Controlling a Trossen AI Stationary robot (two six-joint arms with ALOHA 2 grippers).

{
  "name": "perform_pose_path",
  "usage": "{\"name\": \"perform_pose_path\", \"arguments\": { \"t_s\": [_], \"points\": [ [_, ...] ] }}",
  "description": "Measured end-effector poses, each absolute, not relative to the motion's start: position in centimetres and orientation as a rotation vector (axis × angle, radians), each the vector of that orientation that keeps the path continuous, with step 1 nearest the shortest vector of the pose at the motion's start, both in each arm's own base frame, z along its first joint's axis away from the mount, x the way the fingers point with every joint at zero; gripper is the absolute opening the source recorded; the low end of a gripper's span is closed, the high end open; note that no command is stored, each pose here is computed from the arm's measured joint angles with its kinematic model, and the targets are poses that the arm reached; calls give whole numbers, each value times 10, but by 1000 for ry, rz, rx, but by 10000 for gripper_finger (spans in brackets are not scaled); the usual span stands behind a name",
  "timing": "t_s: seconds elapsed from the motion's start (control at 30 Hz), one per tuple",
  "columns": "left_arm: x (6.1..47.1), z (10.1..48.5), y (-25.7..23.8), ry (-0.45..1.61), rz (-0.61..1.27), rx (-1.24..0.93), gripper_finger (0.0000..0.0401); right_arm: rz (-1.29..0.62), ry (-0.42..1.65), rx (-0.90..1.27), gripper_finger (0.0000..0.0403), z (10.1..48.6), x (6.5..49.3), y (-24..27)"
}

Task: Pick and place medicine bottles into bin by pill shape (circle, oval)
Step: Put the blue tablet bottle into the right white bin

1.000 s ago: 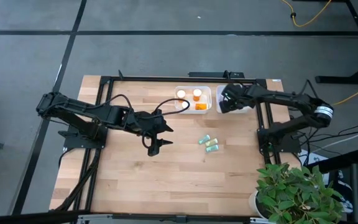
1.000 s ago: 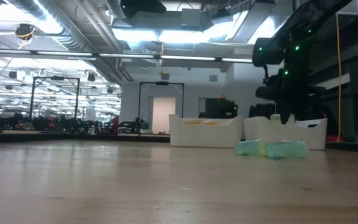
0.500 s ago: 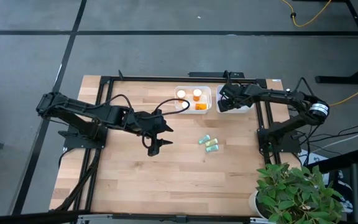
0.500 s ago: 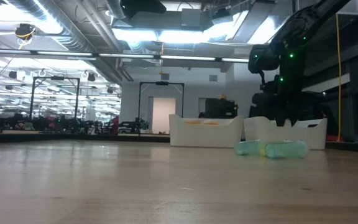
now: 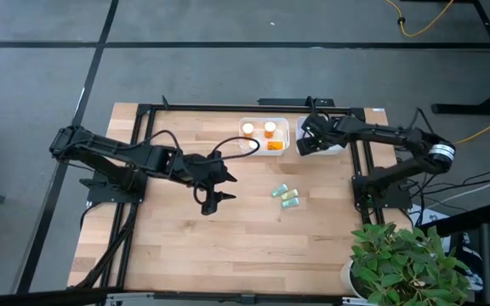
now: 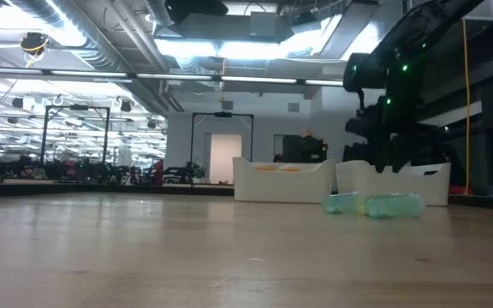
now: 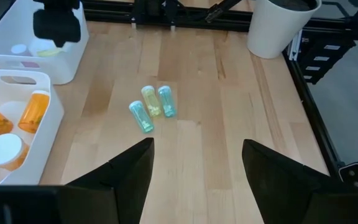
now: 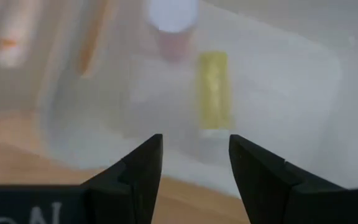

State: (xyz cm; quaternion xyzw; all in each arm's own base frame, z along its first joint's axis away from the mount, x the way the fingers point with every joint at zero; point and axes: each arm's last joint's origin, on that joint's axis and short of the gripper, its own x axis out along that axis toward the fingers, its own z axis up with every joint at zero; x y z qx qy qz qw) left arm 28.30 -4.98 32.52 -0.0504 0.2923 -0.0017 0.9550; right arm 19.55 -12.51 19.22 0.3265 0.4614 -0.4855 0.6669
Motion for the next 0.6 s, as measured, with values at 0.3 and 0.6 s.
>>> {"name": "perform_pose_path", "arguments": {
  "t_s": [0.3,0.6],
  "points": [
    [283,325,-50,594,-3,-103,237,-788,917,630,187,233,194,-84],
    [283,325,-50,594,-3,-105,237,-332,788,546,187,250,220,-44]
  ]
}}
